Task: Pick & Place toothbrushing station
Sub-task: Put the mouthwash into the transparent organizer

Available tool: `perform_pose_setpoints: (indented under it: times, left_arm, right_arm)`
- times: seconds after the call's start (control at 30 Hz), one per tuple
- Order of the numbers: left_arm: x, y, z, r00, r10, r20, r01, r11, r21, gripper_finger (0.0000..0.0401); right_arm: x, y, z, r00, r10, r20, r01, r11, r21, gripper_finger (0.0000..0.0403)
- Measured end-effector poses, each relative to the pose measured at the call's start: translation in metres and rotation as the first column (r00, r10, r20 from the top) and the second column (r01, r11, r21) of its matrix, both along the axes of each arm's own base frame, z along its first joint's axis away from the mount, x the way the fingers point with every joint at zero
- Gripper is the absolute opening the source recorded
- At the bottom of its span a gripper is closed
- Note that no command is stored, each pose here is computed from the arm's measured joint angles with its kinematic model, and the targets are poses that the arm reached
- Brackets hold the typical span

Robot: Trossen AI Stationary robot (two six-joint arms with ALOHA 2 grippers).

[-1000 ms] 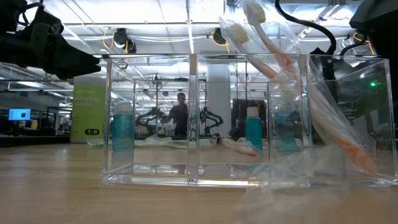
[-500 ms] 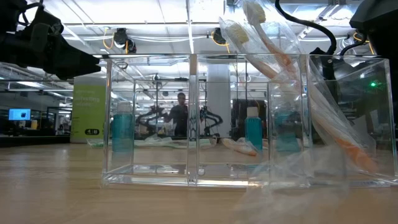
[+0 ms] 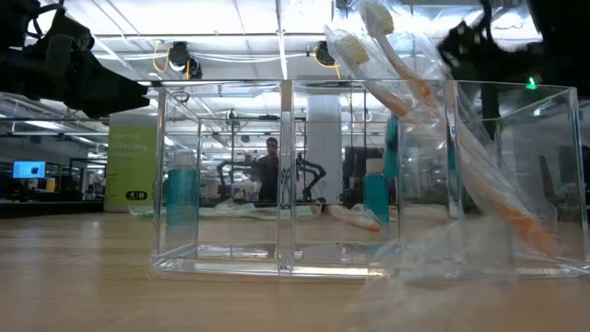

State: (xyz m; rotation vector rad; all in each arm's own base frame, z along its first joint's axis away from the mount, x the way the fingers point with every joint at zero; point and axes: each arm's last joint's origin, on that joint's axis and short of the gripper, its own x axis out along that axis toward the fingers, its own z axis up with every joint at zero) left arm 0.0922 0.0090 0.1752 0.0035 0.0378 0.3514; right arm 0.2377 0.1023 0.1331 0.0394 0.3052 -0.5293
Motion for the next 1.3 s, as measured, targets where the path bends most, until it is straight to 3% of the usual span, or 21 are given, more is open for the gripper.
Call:
perform_pose_setpoints:
  times: [0.3, 0.43, 0.53, 0.67, 0.77, 0.97, 1.17, 1.3]
  left_arm:
    - [0.000, 0.000, 0.000, 1.000, 0.000, 0.000, 0.000, 1.000, 0.000, 0.0269]
    - [0.000, 0.000, 0.000, 1.000, 0.000, 0.000, 0.000, 1.000, 0.000, 0.0269]
    - [0.000, 0.000, 0.000, 1.000, 0.000, 0.000, 0.000, 1.000, 0.000, 0.0269]
    - [0.000, 0.000, 0.002, 1.000, 0.000, 0.025, 0.000, 1.000, 0.000, 0.0269]
    - [0.000, 0.000, 0.007, 0.997, 0.000, 0.080, 0.000, 1.000, -0.009, 0.0269]
    - [-0.001, 0.000, 0.021, 0.953, 0.016, 0.304, 0.061, 0.969, -0.241, 0.0269]
    - [-0.001, -0.001, 0.019, 0.947, 0.009, 0.322, 0.104, 0.937, -0.332, 0.0269]
    - [0.003, -0.003, 0.022, 0.926, -0.036, 0.375, 0.208, 0.879, -0.429, 0.0269]
  right_arm:
    - [-0.009, -0.007, 0.059, 0.989, 0.061, 0.132, -0.049, 0.995, -0.086, 0.0091]
    - [-0.015, -0.007, 0.077, 0.963, 0.201, 0.179, -0.194, 0.979, -0.060, 0.0091]
    - [-0.017, -0.004, 0.085, 0.909, 0.360, 0.209, -0.362, 0.932, -0.028, 0.0091]
    - [-0.019, 0.002, 0.089, 0.796, 0.560, 0.231, -0.576, 0.818, 0.003, 0.0091]
    - [-0.020, 0.005, 0.090, 0.746, 0.616, 0.252, -0.642, 0.767, 0.024, 0.0091]
    - [-0.020, 0.005, 0.089, 0.748, 0.618, 0.241, -0.641, 0.768, 0.020, 0.0091]
    - [-0.020, 0.006, 0.089, 0.726, 0.646, 0.236, -0.667, 0.744, 0.017, 0.0091]
    - [-0.020, 0.006, 0.089, 0.714, 0.658, 0.237, -0.681, 0.732, 0.018, 0.0091]
